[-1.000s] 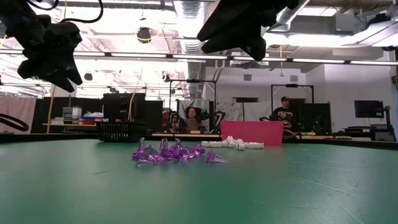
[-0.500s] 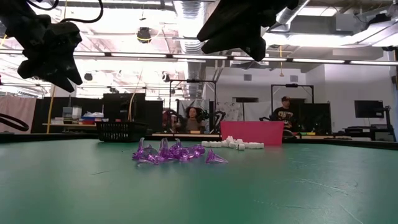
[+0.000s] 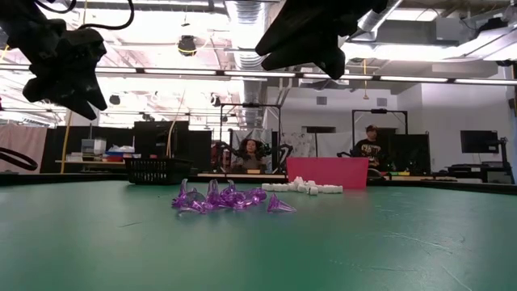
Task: Sort Halloween decoration
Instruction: Put the pink witch hat toy into the orange bin
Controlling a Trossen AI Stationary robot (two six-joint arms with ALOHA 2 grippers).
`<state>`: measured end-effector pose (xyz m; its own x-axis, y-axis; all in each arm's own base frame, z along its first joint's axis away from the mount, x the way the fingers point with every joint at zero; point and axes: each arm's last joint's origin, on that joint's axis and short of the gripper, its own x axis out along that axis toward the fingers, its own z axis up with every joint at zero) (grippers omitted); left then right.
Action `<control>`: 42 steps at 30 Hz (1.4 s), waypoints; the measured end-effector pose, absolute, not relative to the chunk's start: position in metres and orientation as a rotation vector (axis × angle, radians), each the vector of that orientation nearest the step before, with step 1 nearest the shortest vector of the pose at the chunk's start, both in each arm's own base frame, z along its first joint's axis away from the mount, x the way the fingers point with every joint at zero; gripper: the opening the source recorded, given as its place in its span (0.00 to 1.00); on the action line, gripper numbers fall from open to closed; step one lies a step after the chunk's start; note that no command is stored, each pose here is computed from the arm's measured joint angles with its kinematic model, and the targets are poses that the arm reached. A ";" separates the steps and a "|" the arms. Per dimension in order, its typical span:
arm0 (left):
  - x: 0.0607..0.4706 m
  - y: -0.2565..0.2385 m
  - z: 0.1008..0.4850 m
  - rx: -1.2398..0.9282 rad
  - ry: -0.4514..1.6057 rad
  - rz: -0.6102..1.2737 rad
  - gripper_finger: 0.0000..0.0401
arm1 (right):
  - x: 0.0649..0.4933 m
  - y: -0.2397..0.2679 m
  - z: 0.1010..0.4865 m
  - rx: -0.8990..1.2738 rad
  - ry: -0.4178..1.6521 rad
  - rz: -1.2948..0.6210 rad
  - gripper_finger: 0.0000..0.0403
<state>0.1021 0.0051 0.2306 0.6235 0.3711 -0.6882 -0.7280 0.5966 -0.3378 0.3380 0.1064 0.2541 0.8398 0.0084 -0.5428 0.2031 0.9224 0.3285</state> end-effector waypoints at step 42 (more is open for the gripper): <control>0.102 0.005 0.231 -0.654 0.607 0.685 0.46 | 0.338 0.106 0.254 0.412 0.567 -0.114 0.33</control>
